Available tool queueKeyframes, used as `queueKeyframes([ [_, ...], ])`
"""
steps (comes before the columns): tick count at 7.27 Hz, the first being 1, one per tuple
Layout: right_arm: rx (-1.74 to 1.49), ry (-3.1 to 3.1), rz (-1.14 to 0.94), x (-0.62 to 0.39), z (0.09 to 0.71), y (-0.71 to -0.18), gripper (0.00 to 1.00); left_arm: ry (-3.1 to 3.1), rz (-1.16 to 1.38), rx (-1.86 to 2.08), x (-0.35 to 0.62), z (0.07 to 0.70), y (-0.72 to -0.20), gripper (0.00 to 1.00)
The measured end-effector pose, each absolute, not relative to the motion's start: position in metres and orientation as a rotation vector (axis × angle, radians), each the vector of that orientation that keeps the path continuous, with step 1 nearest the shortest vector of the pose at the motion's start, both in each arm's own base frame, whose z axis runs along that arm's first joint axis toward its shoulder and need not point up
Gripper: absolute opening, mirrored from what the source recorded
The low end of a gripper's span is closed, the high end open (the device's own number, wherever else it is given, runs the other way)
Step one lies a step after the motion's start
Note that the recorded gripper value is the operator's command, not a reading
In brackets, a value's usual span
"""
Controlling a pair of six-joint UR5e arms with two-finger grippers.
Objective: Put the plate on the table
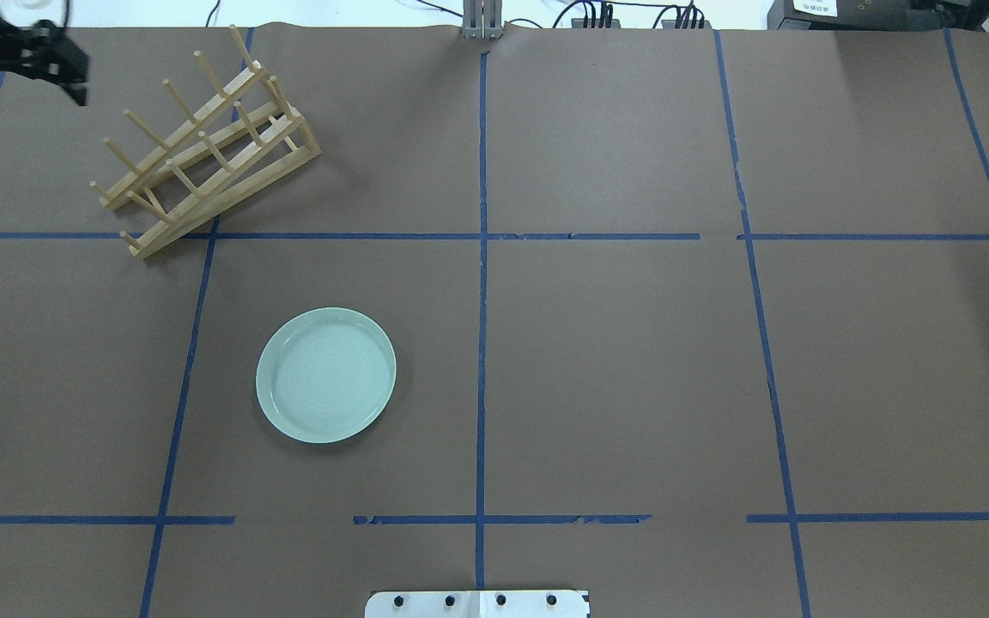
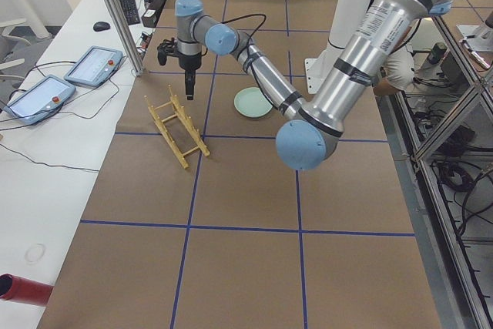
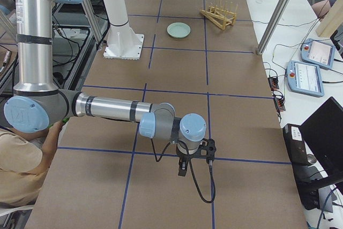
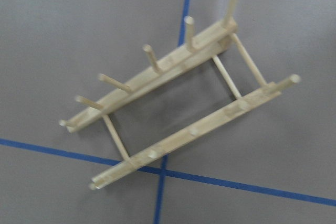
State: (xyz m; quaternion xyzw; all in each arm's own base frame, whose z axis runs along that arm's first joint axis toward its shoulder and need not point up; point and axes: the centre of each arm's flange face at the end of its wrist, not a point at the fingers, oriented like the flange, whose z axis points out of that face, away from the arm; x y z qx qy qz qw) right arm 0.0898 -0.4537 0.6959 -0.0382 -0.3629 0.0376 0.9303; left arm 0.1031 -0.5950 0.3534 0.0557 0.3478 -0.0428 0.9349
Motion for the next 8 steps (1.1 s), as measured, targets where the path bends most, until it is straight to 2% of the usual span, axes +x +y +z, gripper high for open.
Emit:
queueKeyframes([
  [2, -0.078, -0.743, 0.077, 0.090, 0.696, -0.454, 1.00, 0.688, 0.018, 0.135, -0.049, 0.473, -0.549, 1.00],
  [4, -0.078, -0.743, 0.077, 0.090, 0.696, -0.454, 1.00, 0.693, 0.040, 0.126, -0.133, 0.577, -0.461, 1.00],
  [6, -0.078, -0.743, 0.077, 0.090, 0.696, -0.454, 1.00, 0.762, 0.024, 0.101, -0.139, 0.647, -0.415, 1.00],
  [8, -0.079, -0.743, 0.077, 0.090, 0.696, -0.453, 1.00, 0.850, -0.053, 0.075, -0.131, 0.673, -0.408, 1.00],
])
